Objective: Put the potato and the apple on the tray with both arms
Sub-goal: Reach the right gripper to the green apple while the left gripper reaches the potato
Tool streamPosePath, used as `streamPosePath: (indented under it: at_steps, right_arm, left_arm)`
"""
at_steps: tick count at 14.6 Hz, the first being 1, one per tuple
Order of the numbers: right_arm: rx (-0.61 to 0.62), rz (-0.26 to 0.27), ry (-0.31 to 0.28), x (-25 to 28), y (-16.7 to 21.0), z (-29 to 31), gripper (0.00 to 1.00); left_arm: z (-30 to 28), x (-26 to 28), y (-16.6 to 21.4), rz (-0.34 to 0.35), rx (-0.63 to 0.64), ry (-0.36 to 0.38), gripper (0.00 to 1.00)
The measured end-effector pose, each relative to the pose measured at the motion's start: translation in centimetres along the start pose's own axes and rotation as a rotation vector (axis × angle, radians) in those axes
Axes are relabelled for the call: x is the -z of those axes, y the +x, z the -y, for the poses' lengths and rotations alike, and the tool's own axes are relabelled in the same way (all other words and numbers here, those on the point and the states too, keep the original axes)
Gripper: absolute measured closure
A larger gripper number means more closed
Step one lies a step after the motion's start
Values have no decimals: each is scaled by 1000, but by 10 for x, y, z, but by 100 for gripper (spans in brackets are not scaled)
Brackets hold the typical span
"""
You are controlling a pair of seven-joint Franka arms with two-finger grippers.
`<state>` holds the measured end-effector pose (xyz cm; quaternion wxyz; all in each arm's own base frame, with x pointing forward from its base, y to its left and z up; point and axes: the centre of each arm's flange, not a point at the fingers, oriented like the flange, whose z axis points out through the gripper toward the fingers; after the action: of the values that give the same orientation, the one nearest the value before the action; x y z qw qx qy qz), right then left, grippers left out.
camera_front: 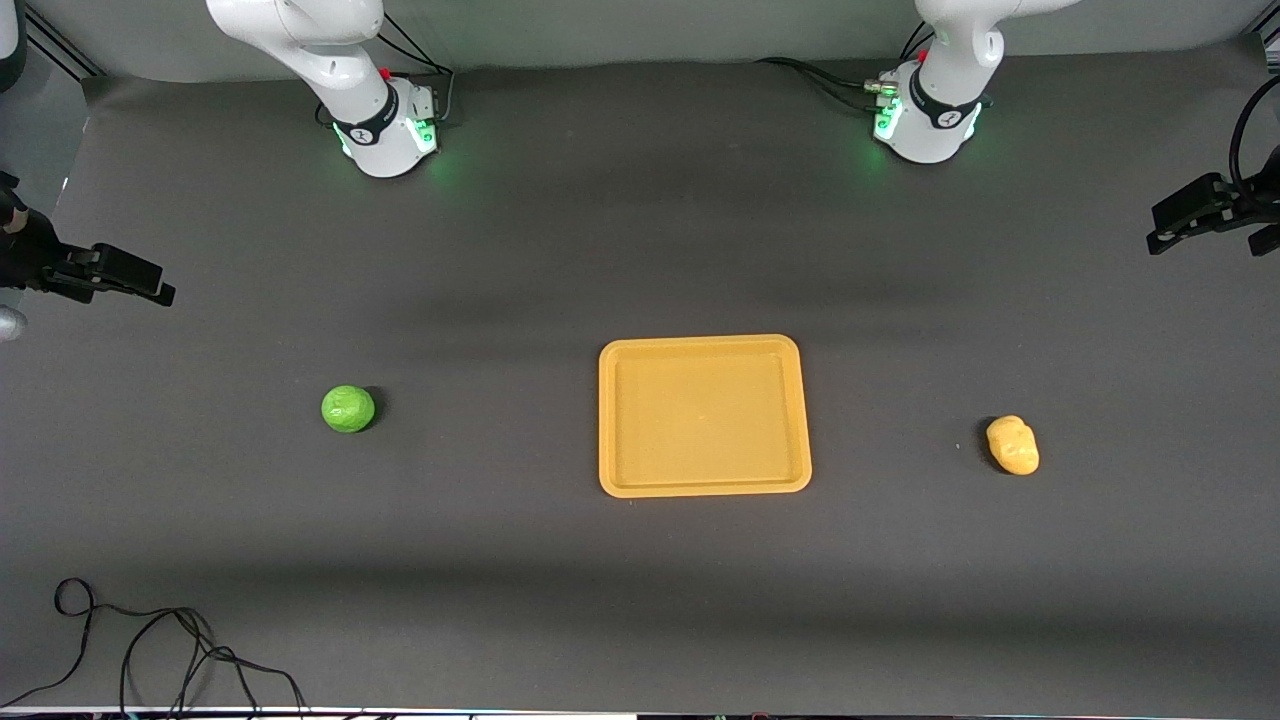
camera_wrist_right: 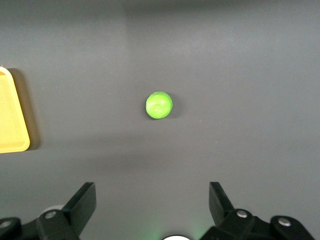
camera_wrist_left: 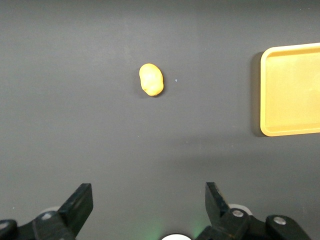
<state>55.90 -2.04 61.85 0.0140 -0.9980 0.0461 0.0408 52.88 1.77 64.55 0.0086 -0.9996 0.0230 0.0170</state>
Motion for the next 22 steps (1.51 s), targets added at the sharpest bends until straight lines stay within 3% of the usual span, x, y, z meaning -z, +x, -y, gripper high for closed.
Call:
streamPosePath:
  at_steps: [6,11,17,22]
  right_arm:
    - [11,-3,0,-2,2,0,0]
    - [11,-29,0,0,5,0,0]
    - [18,-30,0,-7,8,2,0]
    - [18,-75,2,-85,31,4,0]
  left_arm:
    - [1,-4,5,-4,0,-1,0]
    - [15,-46,43,-17,11,8,0]
    - [38,-185,115,26,33,16,1]
    - [35,-341,137,21,94,28,0]
